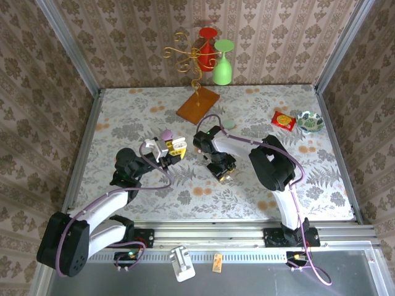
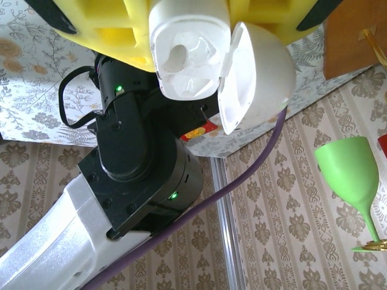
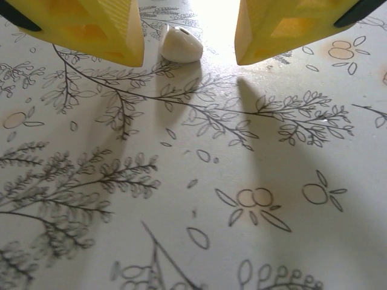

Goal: Insert the wireless bluetooth earbuds into the charging case

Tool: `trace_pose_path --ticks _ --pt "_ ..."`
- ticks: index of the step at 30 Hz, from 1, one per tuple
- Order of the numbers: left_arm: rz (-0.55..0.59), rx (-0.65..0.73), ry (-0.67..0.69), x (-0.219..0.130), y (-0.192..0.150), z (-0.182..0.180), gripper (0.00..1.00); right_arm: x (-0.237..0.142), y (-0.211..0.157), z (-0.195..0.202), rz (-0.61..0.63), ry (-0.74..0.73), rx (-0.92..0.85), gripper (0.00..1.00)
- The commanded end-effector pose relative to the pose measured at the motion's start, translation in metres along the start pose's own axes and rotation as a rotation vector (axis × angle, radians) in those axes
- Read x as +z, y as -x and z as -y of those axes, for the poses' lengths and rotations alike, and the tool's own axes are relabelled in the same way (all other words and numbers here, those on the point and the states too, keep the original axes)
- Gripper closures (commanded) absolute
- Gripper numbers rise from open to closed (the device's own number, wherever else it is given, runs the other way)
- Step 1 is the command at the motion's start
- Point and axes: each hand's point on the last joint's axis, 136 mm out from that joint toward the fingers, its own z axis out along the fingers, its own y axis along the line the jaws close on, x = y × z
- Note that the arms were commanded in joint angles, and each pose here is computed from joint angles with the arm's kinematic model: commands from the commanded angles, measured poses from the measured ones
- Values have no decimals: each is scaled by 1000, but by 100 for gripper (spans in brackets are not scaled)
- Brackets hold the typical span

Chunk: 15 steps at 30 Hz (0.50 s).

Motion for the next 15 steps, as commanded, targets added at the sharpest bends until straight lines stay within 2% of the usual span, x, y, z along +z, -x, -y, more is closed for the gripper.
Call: trace_pose_path --ticks 1,15 --pt "10 32 -2 0 4 -1 100 2 -11 7 -84 -63 -32 55" --pt "11 33 -4 -1 5 -1 100 14 -21 10 -147 -84 -81 61"
